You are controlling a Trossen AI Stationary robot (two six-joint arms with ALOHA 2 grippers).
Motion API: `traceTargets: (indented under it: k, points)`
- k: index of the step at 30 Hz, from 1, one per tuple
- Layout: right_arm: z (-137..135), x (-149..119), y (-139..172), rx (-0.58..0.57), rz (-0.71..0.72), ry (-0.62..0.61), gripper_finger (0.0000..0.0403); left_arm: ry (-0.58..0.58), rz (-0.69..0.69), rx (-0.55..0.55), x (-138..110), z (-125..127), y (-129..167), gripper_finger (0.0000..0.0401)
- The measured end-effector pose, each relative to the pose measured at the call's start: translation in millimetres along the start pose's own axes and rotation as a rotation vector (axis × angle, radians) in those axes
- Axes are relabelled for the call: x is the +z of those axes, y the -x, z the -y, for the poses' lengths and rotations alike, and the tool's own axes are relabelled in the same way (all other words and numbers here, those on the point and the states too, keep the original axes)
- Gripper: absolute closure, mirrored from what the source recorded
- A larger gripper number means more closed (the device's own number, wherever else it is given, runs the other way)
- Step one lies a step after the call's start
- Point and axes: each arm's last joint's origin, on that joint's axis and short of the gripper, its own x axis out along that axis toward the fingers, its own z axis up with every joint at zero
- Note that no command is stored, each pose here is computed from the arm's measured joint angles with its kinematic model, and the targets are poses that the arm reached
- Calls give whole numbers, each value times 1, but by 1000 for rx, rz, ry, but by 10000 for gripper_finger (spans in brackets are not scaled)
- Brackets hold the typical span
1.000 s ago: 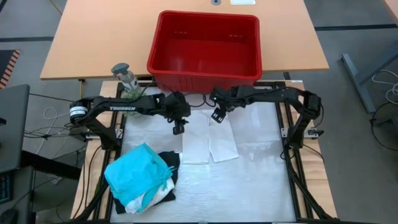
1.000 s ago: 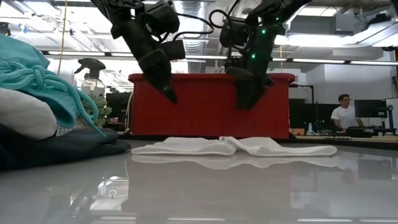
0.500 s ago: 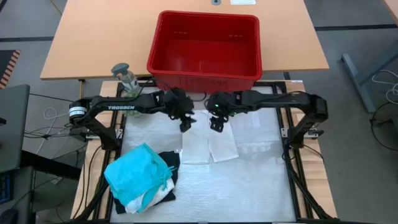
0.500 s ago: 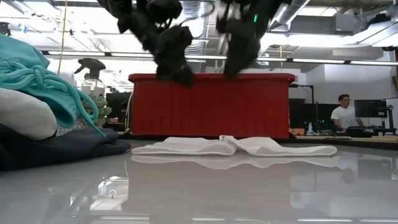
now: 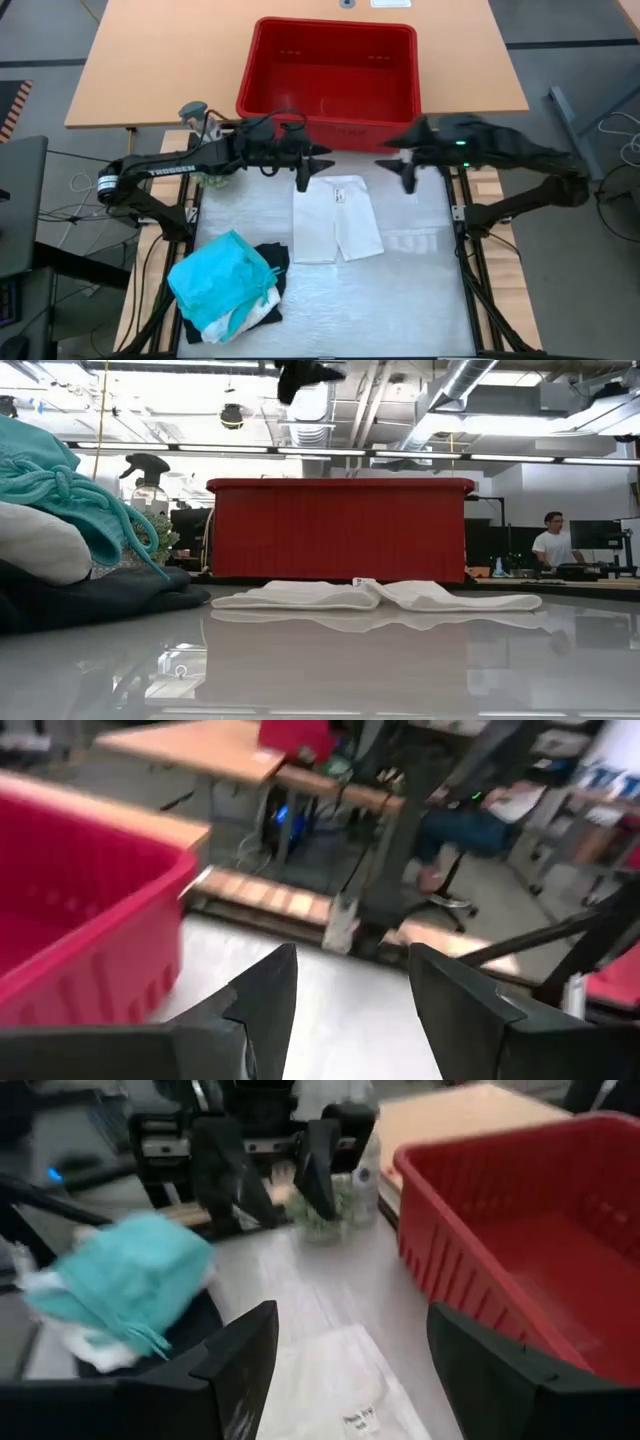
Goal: Fold Laundry from Bin
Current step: Fold the white shorts
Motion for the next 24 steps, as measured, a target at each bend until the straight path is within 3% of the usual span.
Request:
traceTargets:
  k: [5,8,12,15,17,19,21,24]
  points:
    - [-2,-2,36,64,54,41,122,-25,85,-63,24,21,4,221]
    - [-4,2,49,101,132,59,122,-39,173,-90,54,31,14,221]
    - [-4,15,63,149,288,-103,122,39,264,-87,97,41,36,221]
    - [-2,10,66,150,243,-187,122,9,216,25,106,41,46,221]
    - [1,-3,63,67,126,-210,122,-48,133,95,99,38,45,221]
    - [4,-24,52,-94,-20,-311,122,-88,39,83,83,34,37,221]
    - [4,-50,34,-237,-163,-448,122,-90,4,-48,64,33,25,221]
    - [2,-91,2,-391,-295,-632,122,22,33,-348,39,29,10,221]
